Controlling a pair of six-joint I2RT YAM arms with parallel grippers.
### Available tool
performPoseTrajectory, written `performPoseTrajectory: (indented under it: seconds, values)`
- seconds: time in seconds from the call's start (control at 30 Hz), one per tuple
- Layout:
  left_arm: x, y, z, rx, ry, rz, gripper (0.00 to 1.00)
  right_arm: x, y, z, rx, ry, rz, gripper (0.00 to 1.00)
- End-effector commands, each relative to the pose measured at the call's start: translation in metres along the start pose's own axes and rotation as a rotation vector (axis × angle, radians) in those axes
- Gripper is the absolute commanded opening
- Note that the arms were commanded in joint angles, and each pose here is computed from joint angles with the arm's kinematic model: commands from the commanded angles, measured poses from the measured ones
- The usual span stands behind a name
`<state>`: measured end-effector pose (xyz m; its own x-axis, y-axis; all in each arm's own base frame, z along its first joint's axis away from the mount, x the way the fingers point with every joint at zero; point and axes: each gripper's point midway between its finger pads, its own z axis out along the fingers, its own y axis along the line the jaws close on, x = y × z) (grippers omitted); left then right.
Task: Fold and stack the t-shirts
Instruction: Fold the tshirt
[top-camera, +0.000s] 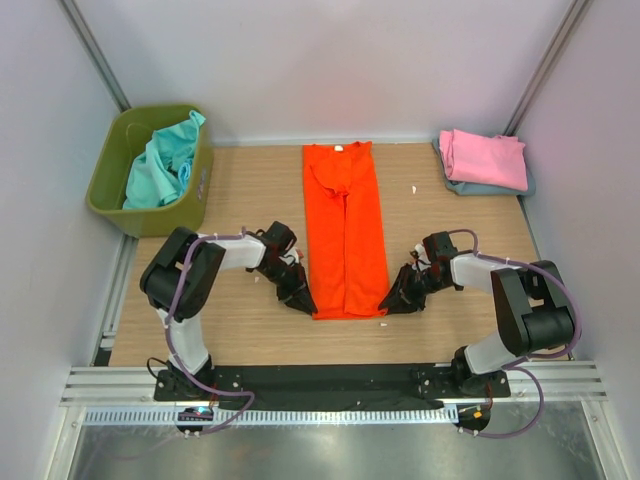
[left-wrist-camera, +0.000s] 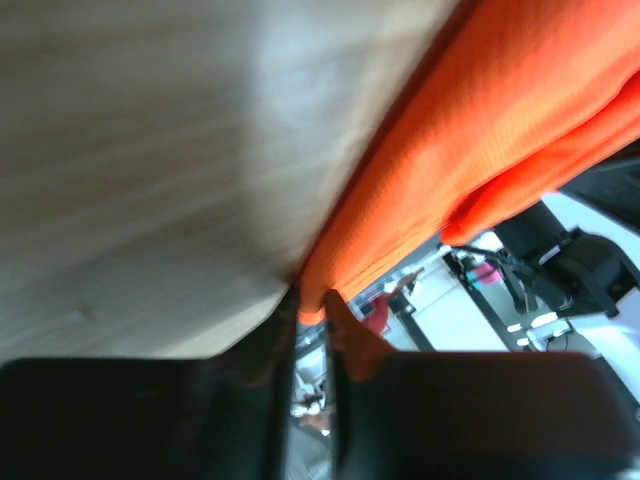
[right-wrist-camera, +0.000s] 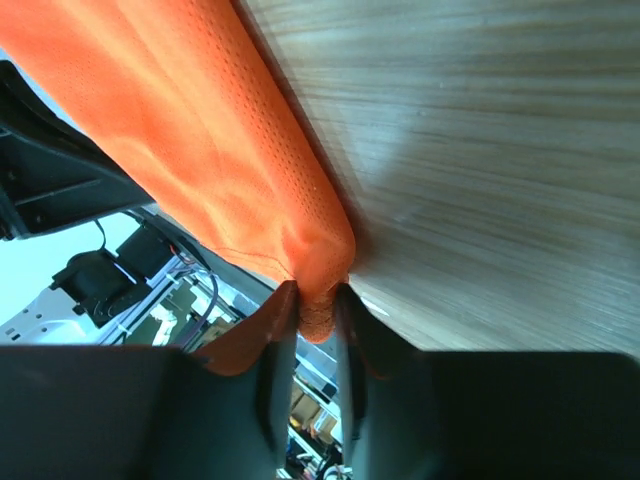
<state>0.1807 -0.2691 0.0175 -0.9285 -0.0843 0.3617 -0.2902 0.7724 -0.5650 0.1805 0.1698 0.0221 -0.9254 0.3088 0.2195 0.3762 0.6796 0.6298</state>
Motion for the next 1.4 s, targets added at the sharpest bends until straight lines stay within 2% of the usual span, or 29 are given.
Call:
performPoseTrajectory:
  seconds: [0.0,0.07,0.13,0.23,0.27,0.53,0.7,0.9,1.13,1.37]
  values:
    - [-0.011,0.003,0.007,-0.021,-0.035,0.012,0.1,-0.004,0.004,-0.001,-0.019,-0.022,-0.027,0.25]
    - [-0.011,0.002,0.007,-0.017,-0.033,0.019,0.0,-0.006,0.008,-0.002,-0.031,-0.026,-0.04,0.18]
    - [-0.013,-0.003,0.005,-0.009,-0.04,0.027,0.0,-0.008,0.011,-0.004,-0.035,-0.031,-0.048,0.15]
    - [-0.013,-0.011,-0.002,0.011,-0.054,0.064,0.0,-0.01,0.013,-0.007,-0.035,-0.047,-0.073,0.02]
    - [-0.013,-0.013,-0.004,0.014,-0.058,0.073,0.0,-0.009,0.013,-0.008,-0.031,-0.047,-0.074,0.01]
    - [-0.03,-0.041,-0.068,0.084,-0.191,0.207,0.0,-0.025,0.052,-0.035,-0.083,-0.111,-0.219,0.02]
    - [-0.041,-0.054,-0.093,0.106,-0.249,0.255,0.0,-0.043,0.081,-0.051,-0.111,-0.159,-0.292,0.02]
    - [-0.075,-0.071,-0.123,0.126,-0.343,0.278,0.0,-0.076,0.115,-0.067,-0.146,-0.223,-0.34,0.02]
    - [-0.126,-0.084,-0.138,0.143,-0.409,0.304,0.0,-0.131,0.149,-0.075,-0.203,-0.331,-0.375,0.01]
    - [-0.174,-0.1,-0.135,0.138,-0.442,0.367,0.0,-0.173,0.149,-0.064,-0.178,-0.352,-0.402,0.01]
